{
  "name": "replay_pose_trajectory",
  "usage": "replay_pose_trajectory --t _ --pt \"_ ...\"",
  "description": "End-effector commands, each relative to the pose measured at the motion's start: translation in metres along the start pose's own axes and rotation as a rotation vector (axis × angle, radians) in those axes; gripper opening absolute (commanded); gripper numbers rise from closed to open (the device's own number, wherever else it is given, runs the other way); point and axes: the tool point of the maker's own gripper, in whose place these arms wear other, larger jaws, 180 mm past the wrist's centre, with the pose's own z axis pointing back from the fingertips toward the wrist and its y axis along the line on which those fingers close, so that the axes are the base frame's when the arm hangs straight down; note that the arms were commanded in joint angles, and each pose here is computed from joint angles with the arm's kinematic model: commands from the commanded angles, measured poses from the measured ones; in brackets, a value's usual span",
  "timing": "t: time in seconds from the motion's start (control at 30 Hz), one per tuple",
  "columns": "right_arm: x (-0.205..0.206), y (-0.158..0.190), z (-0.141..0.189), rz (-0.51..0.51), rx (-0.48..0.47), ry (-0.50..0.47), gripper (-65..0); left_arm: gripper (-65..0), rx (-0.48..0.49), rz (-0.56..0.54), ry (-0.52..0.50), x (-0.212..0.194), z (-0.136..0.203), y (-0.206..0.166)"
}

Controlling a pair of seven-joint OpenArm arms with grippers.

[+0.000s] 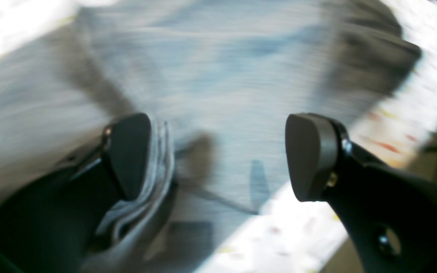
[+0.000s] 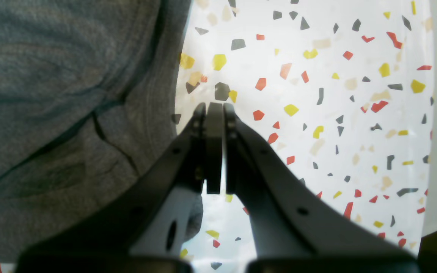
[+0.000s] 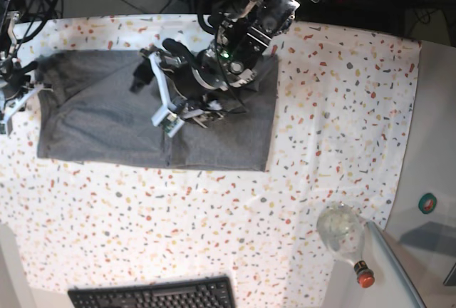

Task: Layout the t-shirt on the table in an organized manner, then fold the t-shirt properly
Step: 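Fold the strip end with the left gripper toward the right gripper, then release the left gripper and press the fold with the right gripper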

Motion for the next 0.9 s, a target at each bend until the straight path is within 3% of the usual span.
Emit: replay_pose_trajectory --t 0.0,0.1,0.17,0.23,0.37,0.4,0.47,0.6,0.7,0.87 --pt "0.021 -0.01 0.003 0.01 -0.023 -0.055 -65.0 -12.7 -0.031 -0.018 -0.054 0.019 0.0 -0.012" --pt "0.021 -0.01 0.003 0.01 -0.023 -0.055 -65.0 -12.8 -0.055 -0.043 -0.088 0.031 0.005 -0.024" --pt "0.021 -0.01 0.003 0.01 -0.023 -0.055 -65.0 -16.8 -0.04 -0.046 -0.135 0.046 0.015 -0.02" --pt "0.021 -0.01 0.003 0.01 -0.023 -0.055 -65.0 -28.1 0.029 -0.036 -0.173 0.053 0.033 0.01" --pt "0.019 -0.01 0.003 0.009 -0.021 -0.052 -65.0 -60.4 0.198 0.02 -0.199 0.049 0.065 0.076" --pt "0.019 -0.01 0.003 0.008 -0.023 -0.052 -65.0 -65.0 0.239 0.031 -0.193 0.045 0.072 0.093" --pt "0.019 -0.01 0.003 0.008 -0.023 -0.052 -65.0 -65.0 0.282 0.04 -0.171 0.035 0.078 0.112" --pt "0.02 -0.009 0.003 0.01 -0.021 -0.055 -65.0 -65.0 0.292 0.047 -0.034 -0.001 0.077 0.122" --pt "0.041 -0.002 0.014 0.031 -0.015 -0.117 -65.0 -65.0 0.304 0.054 -0.009 -0.011 0.08 0.125" --pt "0.086 0.074 0.038 0.156 0.151 -0.243 -65.0 -65.0 0.469 0.149 0.058 -0.06 0.129 0.18"
